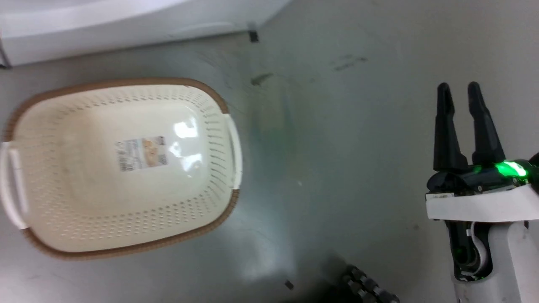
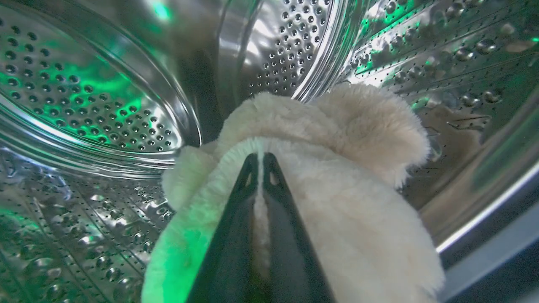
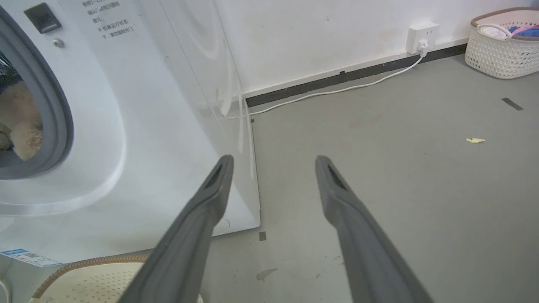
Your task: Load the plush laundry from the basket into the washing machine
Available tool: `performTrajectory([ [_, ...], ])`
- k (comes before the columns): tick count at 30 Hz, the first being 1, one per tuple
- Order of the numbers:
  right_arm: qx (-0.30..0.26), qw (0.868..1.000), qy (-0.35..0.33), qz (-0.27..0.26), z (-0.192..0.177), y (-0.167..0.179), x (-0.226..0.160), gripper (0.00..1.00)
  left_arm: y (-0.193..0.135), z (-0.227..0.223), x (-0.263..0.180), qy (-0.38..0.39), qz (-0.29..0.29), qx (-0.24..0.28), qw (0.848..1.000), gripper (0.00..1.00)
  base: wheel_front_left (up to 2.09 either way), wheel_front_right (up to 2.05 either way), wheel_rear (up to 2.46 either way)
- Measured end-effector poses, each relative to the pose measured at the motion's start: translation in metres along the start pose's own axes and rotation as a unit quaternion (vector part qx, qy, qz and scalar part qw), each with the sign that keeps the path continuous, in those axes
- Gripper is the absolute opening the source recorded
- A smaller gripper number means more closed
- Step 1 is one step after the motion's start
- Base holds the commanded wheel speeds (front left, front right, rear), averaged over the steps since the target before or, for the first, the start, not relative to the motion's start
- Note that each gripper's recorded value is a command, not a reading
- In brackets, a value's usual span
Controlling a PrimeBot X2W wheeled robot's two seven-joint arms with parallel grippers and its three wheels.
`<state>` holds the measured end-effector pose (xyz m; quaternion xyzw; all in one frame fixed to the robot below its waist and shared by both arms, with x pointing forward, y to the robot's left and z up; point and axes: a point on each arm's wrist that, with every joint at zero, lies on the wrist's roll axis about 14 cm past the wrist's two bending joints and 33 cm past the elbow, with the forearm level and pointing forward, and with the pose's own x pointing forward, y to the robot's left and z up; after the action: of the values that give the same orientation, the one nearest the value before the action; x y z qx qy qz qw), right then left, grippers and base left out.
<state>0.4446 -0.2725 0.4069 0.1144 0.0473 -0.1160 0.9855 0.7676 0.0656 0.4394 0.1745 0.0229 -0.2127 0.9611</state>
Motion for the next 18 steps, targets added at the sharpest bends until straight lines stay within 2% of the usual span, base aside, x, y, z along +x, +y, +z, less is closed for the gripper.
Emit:
performTrajectory([
  [5,-0.006,1.000,0.016,-0.015,-0.010,-0.010,-0.003,1.00,0.012,-0.019,0.025,0.016,0.019,-0.031,0.999,0.00,0.00,0.00,0.00],
  [8,-0.010,1.000,0.023,-0.018,-0.014,-0.013,-0.004,1.00,0.007,-0.036,0.033,0.038,0.017,-0.055,0.998,0.00,0.00,0.00,0.00],
  [11,-0.010,0.999,0.024,-0.018,-0.015,-0.013,-0.003,1.00,0.008,-0.041,0.035,0.046,0.017,-0.053,0.997,0.01,0.00,0.00,0.00],
  [12,-0.010,1.000,0.023,-0.018,-0.014,-0.013,-0.003,1.00,0.008,-0.041,0.035,0.047,0.016,-0.050,0.998,0.61,0.00,0.00,0.00],
  [13,-0.009,1.000,0.021,-0.019,-0.013,-0.013,-0.002,1.00,0.007,-0.041,0.034,0.047,0.015,-0.048,0.998,1.00,0.00,0.00,0.00],
  [18,-0.013,1.000,0.007,-0.013,-0.004,-0.010,0.001,1.00,0.006,-0.034,0.029,0.037,0.011,-0.046,0.998,1.00,0.00,0.00,0.00],
])
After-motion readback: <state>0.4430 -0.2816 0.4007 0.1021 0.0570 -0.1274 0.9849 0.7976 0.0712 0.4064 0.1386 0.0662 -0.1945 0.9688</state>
